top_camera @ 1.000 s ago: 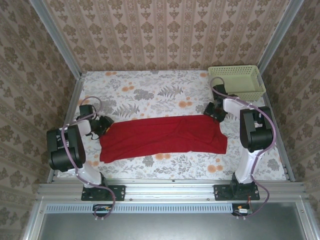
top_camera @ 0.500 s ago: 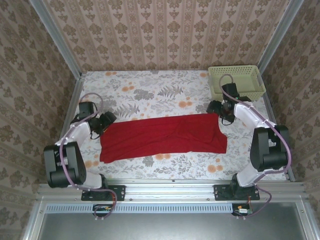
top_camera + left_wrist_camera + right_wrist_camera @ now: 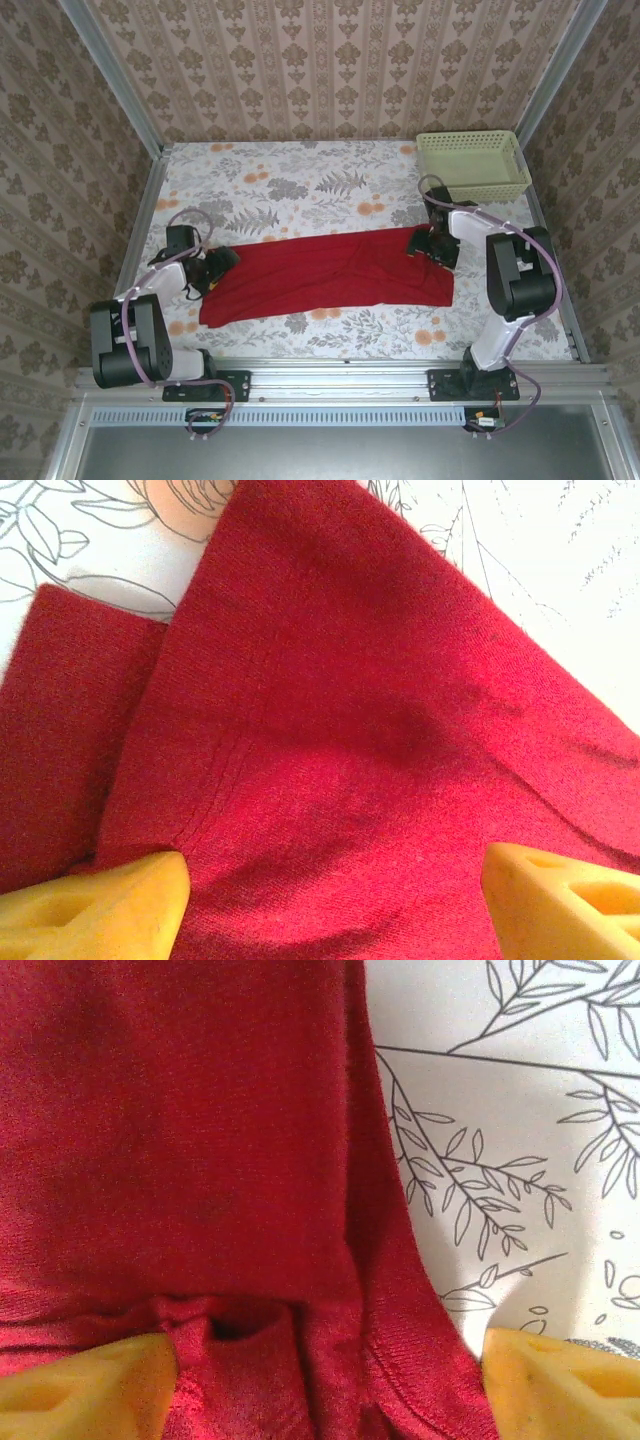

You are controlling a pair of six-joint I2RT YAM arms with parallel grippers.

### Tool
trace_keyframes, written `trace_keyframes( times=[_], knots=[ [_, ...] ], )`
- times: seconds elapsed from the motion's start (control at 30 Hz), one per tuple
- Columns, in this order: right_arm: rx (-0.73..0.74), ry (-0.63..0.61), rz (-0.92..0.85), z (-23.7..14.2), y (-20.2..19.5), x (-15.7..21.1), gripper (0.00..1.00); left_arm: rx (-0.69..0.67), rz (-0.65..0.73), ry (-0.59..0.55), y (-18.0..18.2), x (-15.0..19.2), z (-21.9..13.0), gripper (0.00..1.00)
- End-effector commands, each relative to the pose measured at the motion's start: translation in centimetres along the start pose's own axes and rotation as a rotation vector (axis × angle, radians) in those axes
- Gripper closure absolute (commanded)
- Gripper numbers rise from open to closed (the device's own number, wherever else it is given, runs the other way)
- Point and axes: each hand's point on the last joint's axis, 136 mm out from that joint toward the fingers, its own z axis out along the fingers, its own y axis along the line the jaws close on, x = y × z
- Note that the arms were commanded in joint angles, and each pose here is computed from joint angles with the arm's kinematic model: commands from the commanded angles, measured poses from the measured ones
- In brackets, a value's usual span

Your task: Fold the inside-out t-shirt

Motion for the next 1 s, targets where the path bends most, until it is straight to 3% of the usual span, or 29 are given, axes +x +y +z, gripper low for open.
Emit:
trace_keyframes(
  times=[0.0, 0.07, 0.13, 0.3, 0.43, 0.6, 0.7, 0.83, 0.97],
  knots=[
    [0.010, 0.066, 0.003, 1.0, 1.4, 1.1, 0.25, -0.141, -0.074, 0.027, 4.0, 1.9, 1.1, 0.19],
    [0.047, 0.053, -0.027, 0.9, 1.9, 1.2, 0.27, -0.143, -0.081, 0.022, 4.2, 2.1, 1.0, 0.18],
    [0.039, 0.043, -0.040, 0.9, 2.5, 1.2, 0.36, -0.147, -0.081, 0.013, 4.3, 2.1, 0.8, 0.18],
    [0.050, 0.025, -0.047, 0.8, 2.7, 1.1, 0.77, -0.145, -0.080, -0.004, 4.2, 2.0, 0.3, 0.18],
    [0.098, -0.027, -0.025, -0.2, 0.7, 0.7, 1.00, -0.148, -0.069, -0.001, 4.2, 2.3, 0.4, 0.17],
    [0.209, -0.146, -0.009, -4.4, -3.7, -0.1, 1.00, -0.126, -0.003, 0.042, 2.3, 4.1, 0.7, 0.17],
    [0.264, -0.206, -0.013, -7.2, -5.3, -0.3, 1.00, -0.110, 0.042, 0.009, 0.8, 4.2, -0.6, 0.15],
    [0.280, -0.234, -0.045, -9.7, -5.6, -0.5, 1.00, -0.075, 0.097, -0.081, -1.2, 2.5, -3.6, 0.13],
    [0.339, -0.279, -0.092, -12.7, -6.0, -1.2, 1.00, -0.073, 0.153, -0.079, -2.2, 1.9, -4.3, 0.14]
  ],
)
